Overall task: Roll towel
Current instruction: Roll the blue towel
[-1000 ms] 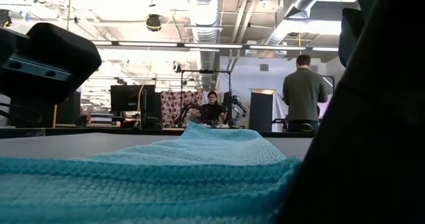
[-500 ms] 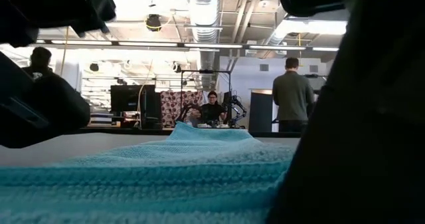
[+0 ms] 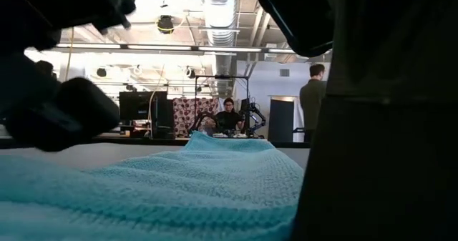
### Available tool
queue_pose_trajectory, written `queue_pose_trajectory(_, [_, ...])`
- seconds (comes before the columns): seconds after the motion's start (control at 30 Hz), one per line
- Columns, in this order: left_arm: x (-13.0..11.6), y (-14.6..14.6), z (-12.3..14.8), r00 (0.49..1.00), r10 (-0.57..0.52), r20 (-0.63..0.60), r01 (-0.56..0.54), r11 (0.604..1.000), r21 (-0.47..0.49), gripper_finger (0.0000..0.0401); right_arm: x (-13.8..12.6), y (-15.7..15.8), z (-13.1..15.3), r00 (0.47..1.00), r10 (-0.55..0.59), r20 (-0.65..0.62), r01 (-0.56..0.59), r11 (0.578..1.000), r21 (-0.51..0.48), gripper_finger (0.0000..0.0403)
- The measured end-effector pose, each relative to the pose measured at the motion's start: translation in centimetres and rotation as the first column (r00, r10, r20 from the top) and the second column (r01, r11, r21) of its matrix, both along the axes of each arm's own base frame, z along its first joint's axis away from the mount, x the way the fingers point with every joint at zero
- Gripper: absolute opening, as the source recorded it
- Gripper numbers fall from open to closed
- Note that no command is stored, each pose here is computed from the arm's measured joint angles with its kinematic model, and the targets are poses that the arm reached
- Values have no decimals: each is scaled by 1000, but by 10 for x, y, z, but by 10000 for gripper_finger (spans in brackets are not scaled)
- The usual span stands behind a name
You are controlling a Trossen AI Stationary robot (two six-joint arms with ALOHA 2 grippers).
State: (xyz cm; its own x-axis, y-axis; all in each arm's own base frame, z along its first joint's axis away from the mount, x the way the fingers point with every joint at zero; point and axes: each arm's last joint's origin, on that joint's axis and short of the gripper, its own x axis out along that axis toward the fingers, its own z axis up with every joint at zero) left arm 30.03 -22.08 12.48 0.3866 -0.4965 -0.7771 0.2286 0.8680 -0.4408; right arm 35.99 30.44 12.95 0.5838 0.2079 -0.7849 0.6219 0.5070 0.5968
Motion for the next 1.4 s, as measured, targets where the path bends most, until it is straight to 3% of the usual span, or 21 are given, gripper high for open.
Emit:
queue_pose_trajectory(0.23, [-7, 6, 20, 995, -76, 59, 72, 995, 68, 81, 2, -2, 0, 1000, -5, -1, 5, 1000, 3, 18])
queue_pose_trajectory(0.43, [-20, 2, 43, 975, -163, 150, 139, 978, 156, 92, 3, -2, 0, 1000, -8, 6, 8, 1000, 10, 18])
queue_pose_trajectory(0.5, [-28, -8, 49, 940, -246, 237, 187, 952, 243, 89, 3, -1, 0, 1000, -8, 12, 8, 1000, 14, 18])
queue_pose_trajectory(0.63, [-37, -32, 51, 806, -442, 395, 252, 859, 446, 81, 3, -1, 0, 1000, -9, 15, 9, 1000, 14, 18])
queue_pose_trajectory(0.8, [-34, -43, 35, 732, -532, 426, 270, 800, 535, 83, 3, -1, 0, 1000, -6, 16, 6, 1000, 14, 18])
queue_pose_trajectory(0.93, [-32, -45, 23, 727, -550, 410, 249, 769, 589, 83, 3, -1, 0, 1000, -5, 16, 5, 1000, 13, 18])
queue_pose_trajectory(1.17, [-31, -41, 18, 750, -546, 374, 236, 749, 619, 70, 3, 0, 0, 1000, 3, 17, -4, 1000, 11, 18])
queue_pose_trajectory(1.4, [-23, -30, 10, 783, -532, 321, 275, 761, 588, 66, 2, 0, 0, 1000, 3, 18, -4, 1000, 12, 22])
